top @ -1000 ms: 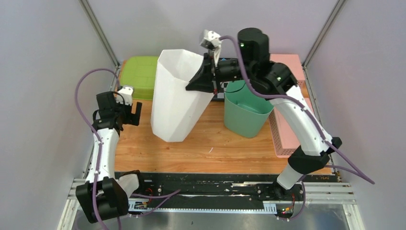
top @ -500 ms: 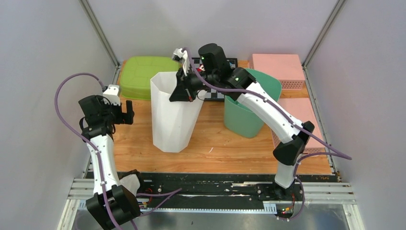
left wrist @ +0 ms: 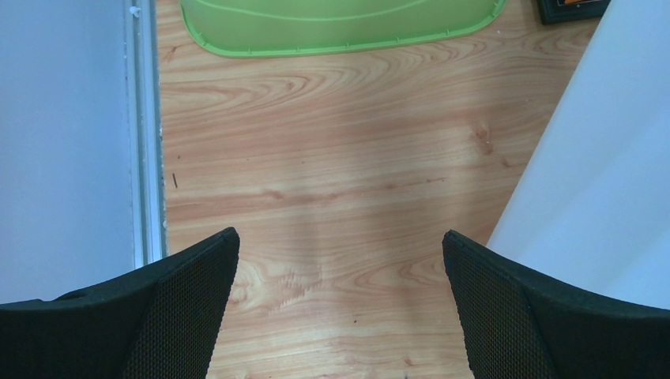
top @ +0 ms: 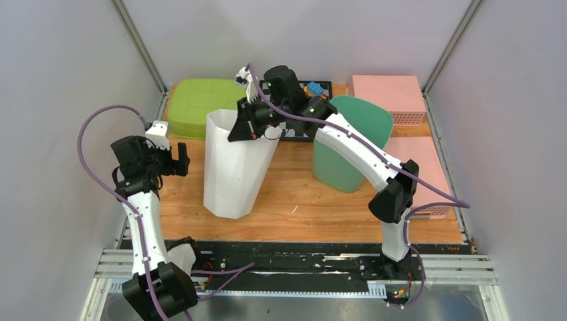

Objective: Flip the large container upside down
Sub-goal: Turn the container upside down at the center of the board.

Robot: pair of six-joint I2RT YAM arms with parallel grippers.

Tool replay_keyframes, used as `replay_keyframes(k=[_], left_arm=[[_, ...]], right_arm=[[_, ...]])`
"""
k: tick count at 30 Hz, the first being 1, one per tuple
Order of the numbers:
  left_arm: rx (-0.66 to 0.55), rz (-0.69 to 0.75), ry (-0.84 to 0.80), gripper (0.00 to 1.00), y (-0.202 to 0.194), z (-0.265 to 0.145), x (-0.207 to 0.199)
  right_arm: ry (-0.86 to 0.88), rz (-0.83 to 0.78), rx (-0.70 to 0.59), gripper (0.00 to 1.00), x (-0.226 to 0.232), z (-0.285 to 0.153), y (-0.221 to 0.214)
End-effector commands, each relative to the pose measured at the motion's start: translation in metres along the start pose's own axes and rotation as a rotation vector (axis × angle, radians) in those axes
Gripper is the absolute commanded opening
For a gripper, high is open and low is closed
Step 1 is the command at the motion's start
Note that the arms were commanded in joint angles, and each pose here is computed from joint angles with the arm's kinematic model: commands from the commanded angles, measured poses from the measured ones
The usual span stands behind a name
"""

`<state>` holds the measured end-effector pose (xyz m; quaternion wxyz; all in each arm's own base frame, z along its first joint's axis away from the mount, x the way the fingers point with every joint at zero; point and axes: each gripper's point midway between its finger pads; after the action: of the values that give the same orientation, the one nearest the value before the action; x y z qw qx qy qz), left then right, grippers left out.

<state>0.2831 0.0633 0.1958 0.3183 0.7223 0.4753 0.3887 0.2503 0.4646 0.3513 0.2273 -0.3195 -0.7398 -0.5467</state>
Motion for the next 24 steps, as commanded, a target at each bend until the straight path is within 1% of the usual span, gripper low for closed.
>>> replay_keyframes(k=[1, 5, 10, 17, 21, 24], left_arm=[[-0.01, 0.0, -0.014, 1.0, -0.002, 0.0, -0.004], [-0.008, -0.004, -0.019, 1.0, -0.003, 0.001, -0.004], [-0.005, -0.005, -0.027, 1.0, -0.004, 0.002, -0.005], [-0.007, -0.003, -0.034, 1.0, -0.005, 0.003, -0.007], [-0.009, -0.001, -0.038, 1.0, -0.005, 0.003, -0.007], [-0.011, 0.0, -0.043, 1.0, -0.005, 0.003, -0.008]], right_arm=[[-0.002, 0.08, -0.062, 0.04, -0.014, -0.001, 0.018], [-0.074, 0.165, -0.072, 0.08, -0.052, -0.002, 0.014], [-0.108, 0.234, -0.068, 0.18, -0.089, -0.001, 0.001], [-0.136, 0.261, -0.074, 0.19, -0.12, -0.006, -0.009], [-0.161, 0.25, -0.068, 0.19, -0.133, -0.008, -0.018], [-0.165, 0.247, -0.058, 0.24, -0.138, -0.007, -0.027]])
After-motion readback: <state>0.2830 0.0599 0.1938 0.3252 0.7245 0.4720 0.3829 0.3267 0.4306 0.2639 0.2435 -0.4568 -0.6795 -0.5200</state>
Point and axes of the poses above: each gripper's point midway between its finger pads, its own z axis out along the fingers, its own x axis along the line the jaws close on, y = z × x, and after that the axes turned 14 degrees about z, right-handed
